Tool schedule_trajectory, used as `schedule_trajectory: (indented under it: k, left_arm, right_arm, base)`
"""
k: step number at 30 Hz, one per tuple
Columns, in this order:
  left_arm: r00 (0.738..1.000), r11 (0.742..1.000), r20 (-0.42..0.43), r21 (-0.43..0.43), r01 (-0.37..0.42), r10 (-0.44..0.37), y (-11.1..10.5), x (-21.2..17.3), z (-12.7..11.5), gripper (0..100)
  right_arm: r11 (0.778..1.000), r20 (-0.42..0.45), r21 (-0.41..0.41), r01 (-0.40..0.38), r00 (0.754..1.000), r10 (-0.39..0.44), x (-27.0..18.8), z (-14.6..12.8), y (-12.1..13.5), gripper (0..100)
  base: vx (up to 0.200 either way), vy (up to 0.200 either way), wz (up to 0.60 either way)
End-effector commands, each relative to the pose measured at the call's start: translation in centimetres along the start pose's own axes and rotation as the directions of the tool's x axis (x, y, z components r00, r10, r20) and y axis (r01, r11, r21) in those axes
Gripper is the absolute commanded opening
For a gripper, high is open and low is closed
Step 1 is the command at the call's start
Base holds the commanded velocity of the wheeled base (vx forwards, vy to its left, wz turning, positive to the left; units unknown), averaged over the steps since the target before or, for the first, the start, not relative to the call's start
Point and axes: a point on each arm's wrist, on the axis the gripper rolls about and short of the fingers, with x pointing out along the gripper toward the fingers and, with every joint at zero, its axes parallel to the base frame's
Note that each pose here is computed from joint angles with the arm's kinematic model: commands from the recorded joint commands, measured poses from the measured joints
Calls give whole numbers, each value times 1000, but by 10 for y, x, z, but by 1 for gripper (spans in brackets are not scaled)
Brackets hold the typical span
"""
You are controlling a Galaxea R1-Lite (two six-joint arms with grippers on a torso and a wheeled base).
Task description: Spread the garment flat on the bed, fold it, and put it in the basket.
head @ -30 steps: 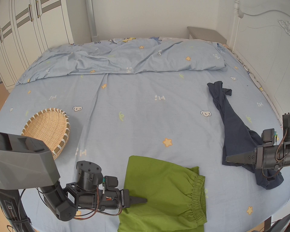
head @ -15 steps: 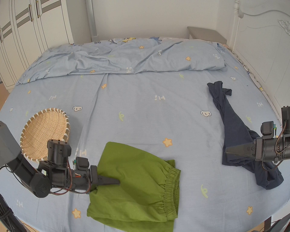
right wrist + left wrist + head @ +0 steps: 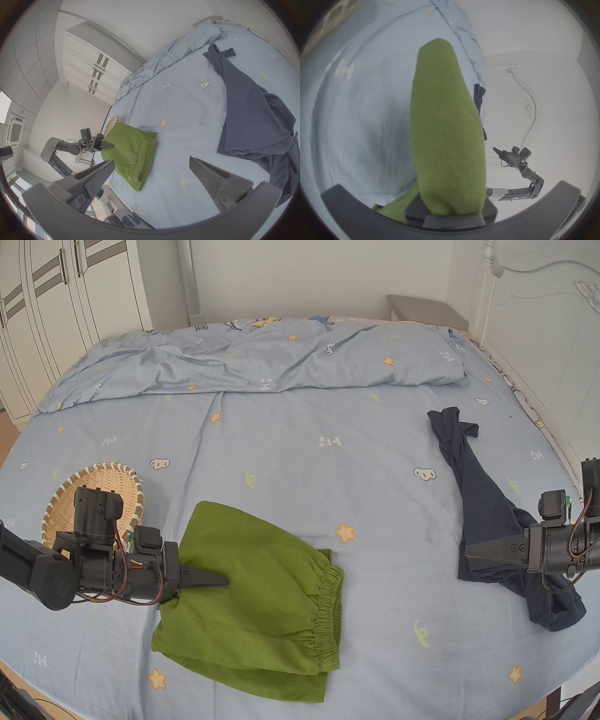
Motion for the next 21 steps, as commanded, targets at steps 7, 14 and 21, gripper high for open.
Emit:
schedule_trajectory:
  k: [7, 14, 21]
  left_arm:
    - [1000, 995, 18, 97, -8, 7, -41, -12, -9, 0]
    - [999, 992, 17, 117, -38, 36, -45, -4, -15, 0]
    - [999, 992, 18, 117, -40, 38, -44, -4, -15, 0]
  right_arm:
    - [1000, 8, -7, -3, 1000, 3, -2, 0, 2, 100]
    - [1000, 7, -7, -4, 1000, 4, -2, 0, 2, 100]
    - [1000, 7, -8, -6, 1000, 6, -3, 0, 2, 100]
  base:
    - [0, 200, 0]
    - [0, 200, 0]
    - [0, 200, 0]
